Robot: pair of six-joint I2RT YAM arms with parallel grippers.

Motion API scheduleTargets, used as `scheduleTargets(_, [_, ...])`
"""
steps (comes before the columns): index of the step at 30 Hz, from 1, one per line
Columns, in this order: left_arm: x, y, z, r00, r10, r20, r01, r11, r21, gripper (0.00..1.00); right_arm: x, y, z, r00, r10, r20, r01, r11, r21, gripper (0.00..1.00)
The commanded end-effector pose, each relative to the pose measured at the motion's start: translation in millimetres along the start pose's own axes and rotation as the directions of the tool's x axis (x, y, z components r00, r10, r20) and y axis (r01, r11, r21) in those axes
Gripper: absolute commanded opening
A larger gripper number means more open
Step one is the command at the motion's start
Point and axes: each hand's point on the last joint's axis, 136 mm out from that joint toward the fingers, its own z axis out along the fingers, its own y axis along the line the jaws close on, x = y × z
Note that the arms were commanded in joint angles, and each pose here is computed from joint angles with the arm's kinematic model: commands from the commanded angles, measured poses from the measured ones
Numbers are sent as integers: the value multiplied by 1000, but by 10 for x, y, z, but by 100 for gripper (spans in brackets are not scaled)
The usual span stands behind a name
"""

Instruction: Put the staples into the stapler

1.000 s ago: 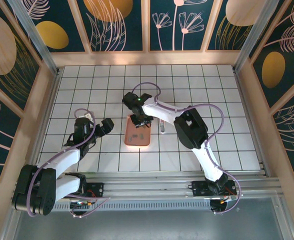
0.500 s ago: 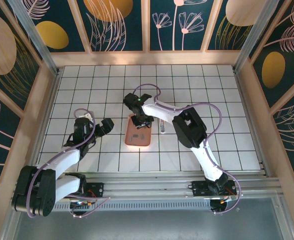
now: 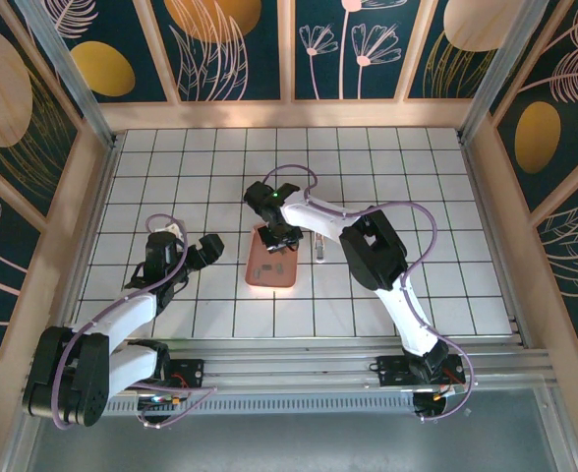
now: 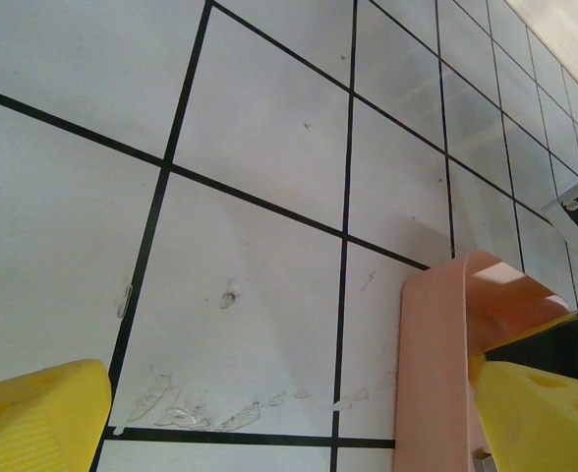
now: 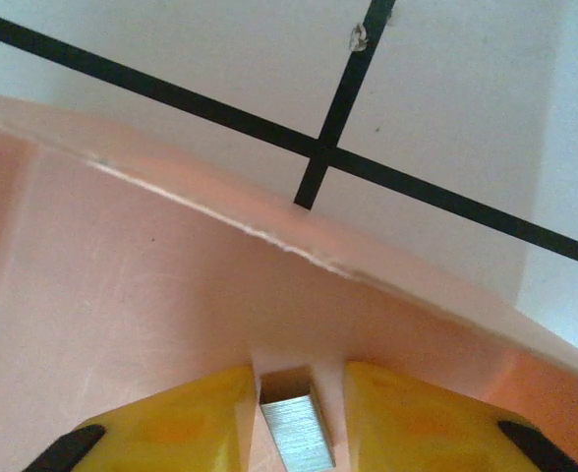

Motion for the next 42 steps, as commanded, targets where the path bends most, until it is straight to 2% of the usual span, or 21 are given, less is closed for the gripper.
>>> scheduleTargets(1, [-82, -39, -23, 1000, 20, 20, -20, 1000, 7, 95, 57, -75, 117, 999, -2, -37, 4, 999, 32, 31])
scheduleTargets(10, [-102, -72, -43, 999, 34, 25, -35, 999, 18, 95, 63, -10, 215, 999, -2, -36, 1, 1000, -13, 20])
scheduleTargets(13, [-110, -140, -53, 998, 62, 19, -63, 997, 45, 95, 35, 81, 139, 1000, 17, -9, -18, 996, -82, 18])
scheduleTargets(21, [-229, -460, -198, 976, 205, 72, -215, 963, 163, 95, -189, 78, -402, 978, 99, 183, -70, 984, -163, 15])
scheduleTargets(26, [-328, -583, -281, 964, 235, 124, -256, 948, 192, 93, -203, -40, -794, 940, 167, 298, -114, 976, -187, 16])
scheduleTargets(32, [-324, -827, -350, 953, 259, 157, -295, 912, 284, 92, 48, -334, -1005, 905, 270, 329, -204, 953, -222, 16])
scheduleTargets(36, [-255, -1061, -356, 930, 327, 171, -366, 874, 321, 93, 365, -568, -914, 899, 327, 291, -274, 939, -208, 16])
scheduleTargets(42, [-41, -1375, -239, 887, 441, 134, -458, 808, 370, 92, 923, -985, -654, 898, 397, 190, -377, 916, -134, 16])
